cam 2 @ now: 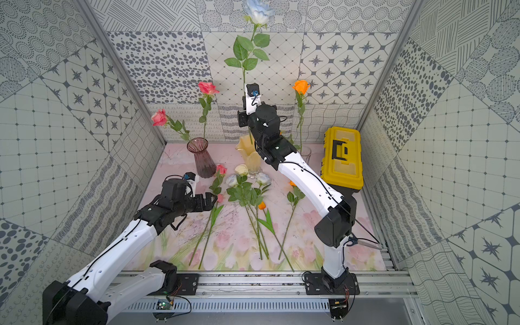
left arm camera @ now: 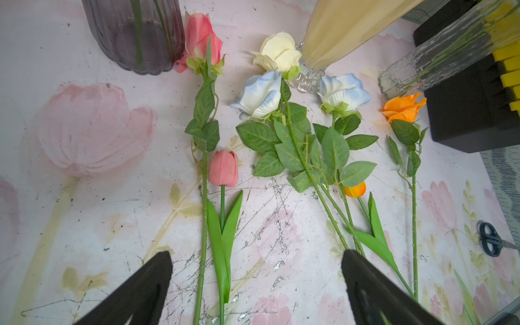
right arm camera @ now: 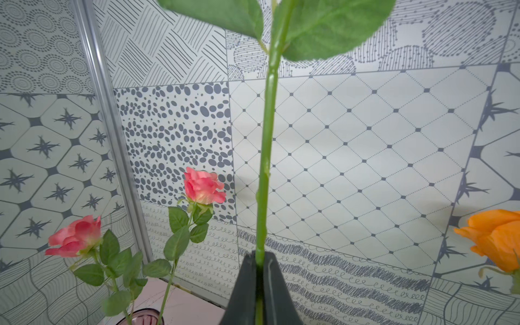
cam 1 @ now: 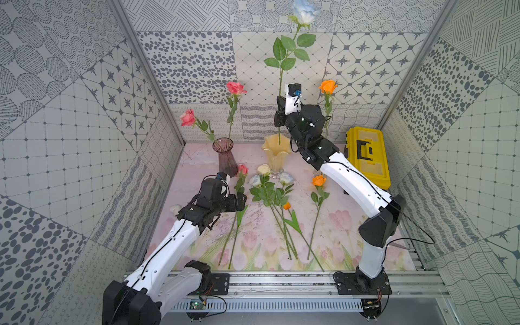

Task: Arrange the flowers in different vases according to their variety
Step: Insert the flower into the vase.

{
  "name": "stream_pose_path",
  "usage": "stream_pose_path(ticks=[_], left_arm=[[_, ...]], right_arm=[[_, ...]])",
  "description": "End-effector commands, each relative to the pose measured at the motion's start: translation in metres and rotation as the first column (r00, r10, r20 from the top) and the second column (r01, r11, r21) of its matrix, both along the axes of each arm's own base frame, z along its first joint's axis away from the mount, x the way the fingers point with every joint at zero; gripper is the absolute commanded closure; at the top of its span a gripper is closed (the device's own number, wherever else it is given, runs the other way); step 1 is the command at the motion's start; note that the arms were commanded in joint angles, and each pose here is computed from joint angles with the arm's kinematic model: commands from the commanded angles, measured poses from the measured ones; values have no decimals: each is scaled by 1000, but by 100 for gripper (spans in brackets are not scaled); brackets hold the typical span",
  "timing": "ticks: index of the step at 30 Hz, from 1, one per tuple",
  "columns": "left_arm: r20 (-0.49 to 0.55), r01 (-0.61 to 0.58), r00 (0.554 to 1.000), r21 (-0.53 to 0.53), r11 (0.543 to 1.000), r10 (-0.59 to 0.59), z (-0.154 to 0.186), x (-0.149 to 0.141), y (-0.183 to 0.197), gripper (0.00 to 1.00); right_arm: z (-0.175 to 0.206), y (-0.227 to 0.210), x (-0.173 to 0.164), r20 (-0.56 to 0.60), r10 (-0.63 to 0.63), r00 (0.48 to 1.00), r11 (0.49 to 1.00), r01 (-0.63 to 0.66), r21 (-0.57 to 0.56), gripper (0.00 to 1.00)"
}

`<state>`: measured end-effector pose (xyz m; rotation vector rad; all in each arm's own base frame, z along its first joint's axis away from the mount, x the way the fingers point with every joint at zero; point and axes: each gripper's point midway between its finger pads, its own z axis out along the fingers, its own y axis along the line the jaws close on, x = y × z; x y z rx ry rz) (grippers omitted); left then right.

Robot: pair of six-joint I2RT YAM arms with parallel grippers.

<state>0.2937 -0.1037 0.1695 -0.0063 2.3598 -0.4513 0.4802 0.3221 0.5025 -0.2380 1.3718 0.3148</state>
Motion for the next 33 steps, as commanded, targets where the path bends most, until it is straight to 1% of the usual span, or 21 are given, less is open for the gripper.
stream_pose_path(ticks=[1,5,9,10,11,12,13,14,17,21,25,29,33], left_arm=[[-1,17,1000,-17,1000,-17,3,-1,-4,1],[-1,14,1000,-15,1000,-14,3,0,-4,1],[-7,17,1000,-17,1000,-17,2,0,-5,1],[-7,19,1000,-16,1000,-19,2,0,-5,1],[-9,19,1000,-18,1000,-19,1,0,-5,1],[-10,18,1000,-17,1000,-18,1,0,-5,1],[-10,20,1000,-17,1000,-20,1,1,-6,1],[-9,19,1000,-16,1000,-19,1,1,-5,1],[-12,18,1000,-15,1000,-18,0,1,-5,1],[-12,18,1000,-12,1000,-18,1,1,-5,1],[-14,19,1000,-12,1000,-19,0,1,-5,1],[-17,20,1000,-12,1000,-20,0,0,-5,1],[-23,27,999,-15,1000,-27,-1,0,-8,1]], right_arm=[[5,-4,13,47,-55,997,998,54,23,100],[-28,-1,22,4,-73,997,997,73,13,100],[-55,-2,24,-38,-90,995,996,90,4,100],[-60,-3,23,-48,-91,995,996,91,0,87],[-63,-3,22,-53,-94,994,996,94,-3,66],[-64,-3,19,-54,-95,994,996,94,-7,51],[-63,-3,16,-53,-95,994,996,94,-9,41],[-63,-2,12,-55,-91,994,996,90,-10,36],[-58,2,0,-56,-73,996,997,71,-23,31],[-53,8,-21,-67,-50,997,998,48,-40,29],[-57,15,-49,-117,-13,993,998,5,-64,26],[-75,11,-82,-205,17,979,997,-31,-65,24],[-101,-2,-116,-314,52,948,997,-66,-34,23]])
